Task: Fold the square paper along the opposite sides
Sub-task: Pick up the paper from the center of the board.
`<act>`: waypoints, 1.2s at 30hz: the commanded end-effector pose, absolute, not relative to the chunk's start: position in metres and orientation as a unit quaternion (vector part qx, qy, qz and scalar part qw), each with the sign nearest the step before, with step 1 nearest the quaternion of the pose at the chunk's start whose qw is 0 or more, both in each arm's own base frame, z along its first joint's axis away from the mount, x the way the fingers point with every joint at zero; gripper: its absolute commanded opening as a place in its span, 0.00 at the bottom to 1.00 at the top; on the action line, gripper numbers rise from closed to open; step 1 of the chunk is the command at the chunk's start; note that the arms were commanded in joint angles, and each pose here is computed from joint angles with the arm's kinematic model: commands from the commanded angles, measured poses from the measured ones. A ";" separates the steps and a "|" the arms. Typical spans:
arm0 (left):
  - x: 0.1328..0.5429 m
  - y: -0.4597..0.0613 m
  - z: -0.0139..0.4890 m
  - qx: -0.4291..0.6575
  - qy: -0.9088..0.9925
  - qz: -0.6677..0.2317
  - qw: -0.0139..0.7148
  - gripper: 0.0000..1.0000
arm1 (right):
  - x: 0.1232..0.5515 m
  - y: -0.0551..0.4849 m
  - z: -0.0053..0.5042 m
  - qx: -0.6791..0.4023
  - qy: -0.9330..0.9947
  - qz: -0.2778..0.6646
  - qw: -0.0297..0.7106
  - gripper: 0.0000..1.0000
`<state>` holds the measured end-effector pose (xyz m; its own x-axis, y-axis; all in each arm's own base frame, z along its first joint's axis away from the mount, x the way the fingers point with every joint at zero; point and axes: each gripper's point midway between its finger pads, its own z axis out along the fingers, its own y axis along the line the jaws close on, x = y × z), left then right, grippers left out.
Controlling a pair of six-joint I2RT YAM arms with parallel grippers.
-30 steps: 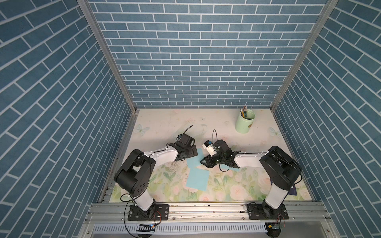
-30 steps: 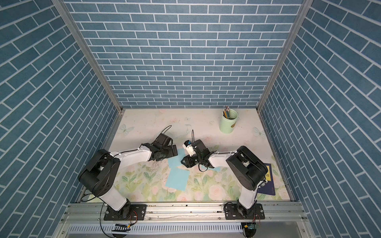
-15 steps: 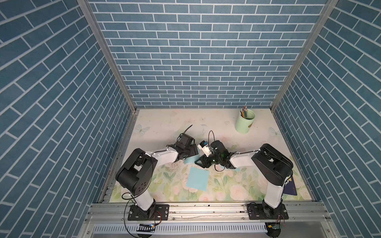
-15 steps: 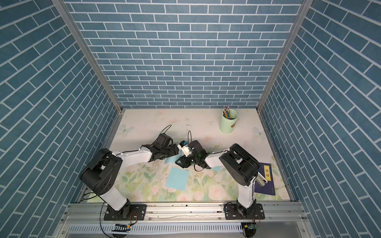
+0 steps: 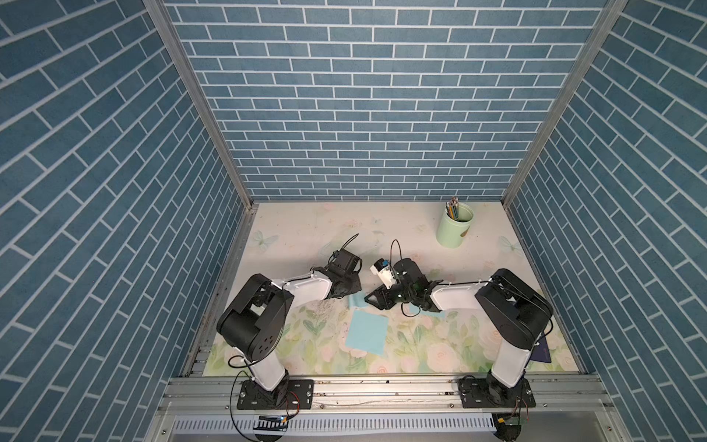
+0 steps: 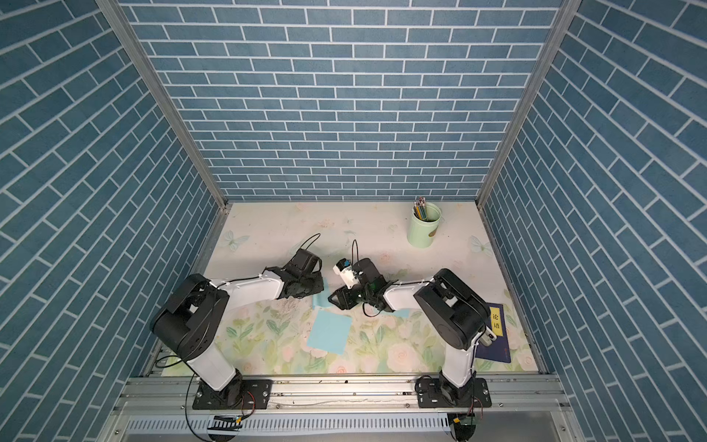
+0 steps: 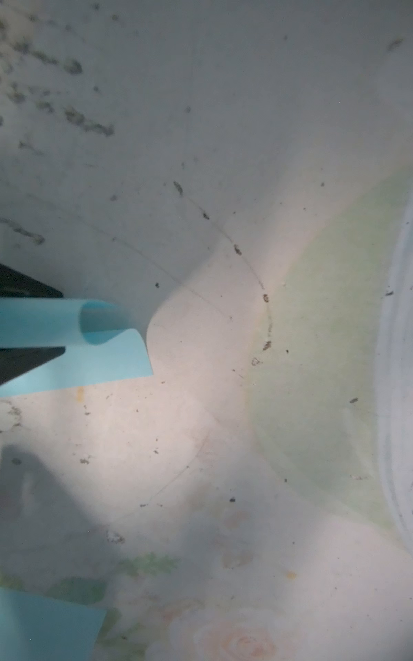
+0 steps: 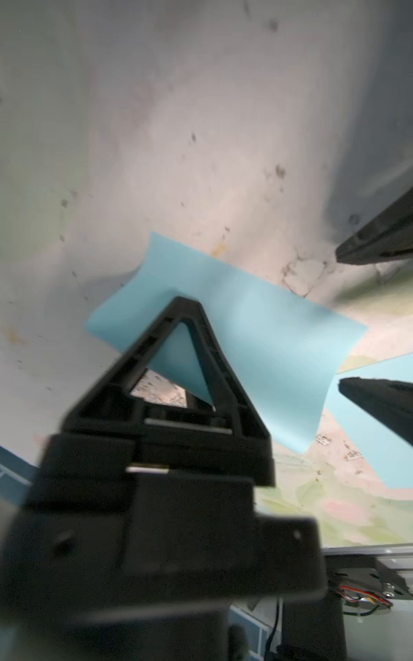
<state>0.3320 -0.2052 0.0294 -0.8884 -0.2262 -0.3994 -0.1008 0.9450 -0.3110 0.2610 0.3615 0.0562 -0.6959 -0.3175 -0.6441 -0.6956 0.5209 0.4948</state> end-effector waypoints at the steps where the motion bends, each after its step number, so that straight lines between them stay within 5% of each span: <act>1: 0.357 -0.206 0.074 -0.064 0.948 -0.145 0.275 0.18 | 0.290 0.346 0.100 -0.274 0.827 0.392 0.297 0.55; 14: 0.381 -0.272 0.222 0.065 0.848 -0.342 0.401 0.15 | 0.327 0.336 0.223 -0.174 0.708 0.599 0.330 0.61; 36: 0.372 -0.282 0.267 0.087 0.801 -0.409 0.429 0.17 | 0.334 0.334 0.233 -0.151 0.681 0.644 0.315 0.62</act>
<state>0.3727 -0.2857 0.2512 -0.6474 -0.1932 -0.7372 0.4645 0.6669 -0.5827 0.3330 0.3338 0.2235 -0.7649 0.1917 -0.6150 -0.5952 0.1549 0.7885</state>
